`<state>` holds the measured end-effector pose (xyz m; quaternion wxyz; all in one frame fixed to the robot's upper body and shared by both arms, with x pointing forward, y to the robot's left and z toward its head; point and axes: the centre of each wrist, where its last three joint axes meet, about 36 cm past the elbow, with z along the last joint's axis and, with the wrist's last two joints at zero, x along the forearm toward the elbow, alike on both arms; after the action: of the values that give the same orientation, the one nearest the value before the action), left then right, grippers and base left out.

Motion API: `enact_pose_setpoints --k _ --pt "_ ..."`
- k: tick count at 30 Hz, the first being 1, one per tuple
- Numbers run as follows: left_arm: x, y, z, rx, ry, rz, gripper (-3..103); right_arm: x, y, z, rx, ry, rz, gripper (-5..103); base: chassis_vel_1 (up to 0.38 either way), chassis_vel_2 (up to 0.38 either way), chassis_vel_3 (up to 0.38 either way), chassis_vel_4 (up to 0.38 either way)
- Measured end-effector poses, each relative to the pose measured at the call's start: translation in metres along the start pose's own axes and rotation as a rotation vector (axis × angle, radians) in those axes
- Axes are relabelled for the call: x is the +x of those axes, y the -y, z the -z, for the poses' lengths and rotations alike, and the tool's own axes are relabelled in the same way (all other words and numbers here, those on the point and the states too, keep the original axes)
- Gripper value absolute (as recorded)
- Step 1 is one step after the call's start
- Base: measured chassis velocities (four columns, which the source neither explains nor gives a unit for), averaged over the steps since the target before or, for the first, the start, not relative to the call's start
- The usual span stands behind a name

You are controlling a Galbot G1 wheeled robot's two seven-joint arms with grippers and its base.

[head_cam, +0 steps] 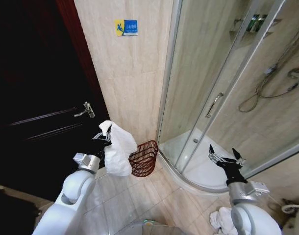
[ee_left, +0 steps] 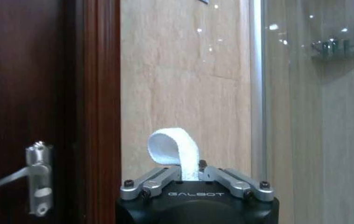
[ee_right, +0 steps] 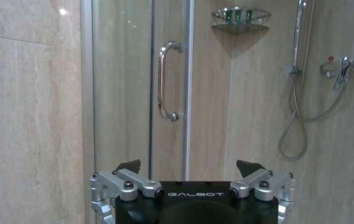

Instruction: Discard the used towel into the hamper.

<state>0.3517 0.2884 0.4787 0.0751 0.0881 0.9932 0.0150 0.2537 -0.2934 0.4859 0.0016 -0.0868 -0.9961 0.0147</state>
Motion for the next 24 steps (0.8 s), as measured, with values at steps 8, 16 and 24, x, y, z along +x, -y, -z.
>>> enact_pose_setpoints --k 8,16,24 --pt "-0.037 -0.011 -0.019 0.006 -0.019 -0.054 2 -0.002 0.004 0.003 0.029 -0.007 -0.029 100 0.000 0.000 0.000 0.000" --pt "-0.078 -0.022 -0.023 0.005 0.001 -0.092 2 -0.003 0.000 0.004 0.050 -0.009 -0.051 100 0.000 0.000 0.000 0.000" --pt "-0.127 -0.019 -0.030 0.020 0.005 -0.132 2 0.001 -0.002 0.002 0.062 -0.020 -0.076 100 0.000 0.000 0.000 0.000"
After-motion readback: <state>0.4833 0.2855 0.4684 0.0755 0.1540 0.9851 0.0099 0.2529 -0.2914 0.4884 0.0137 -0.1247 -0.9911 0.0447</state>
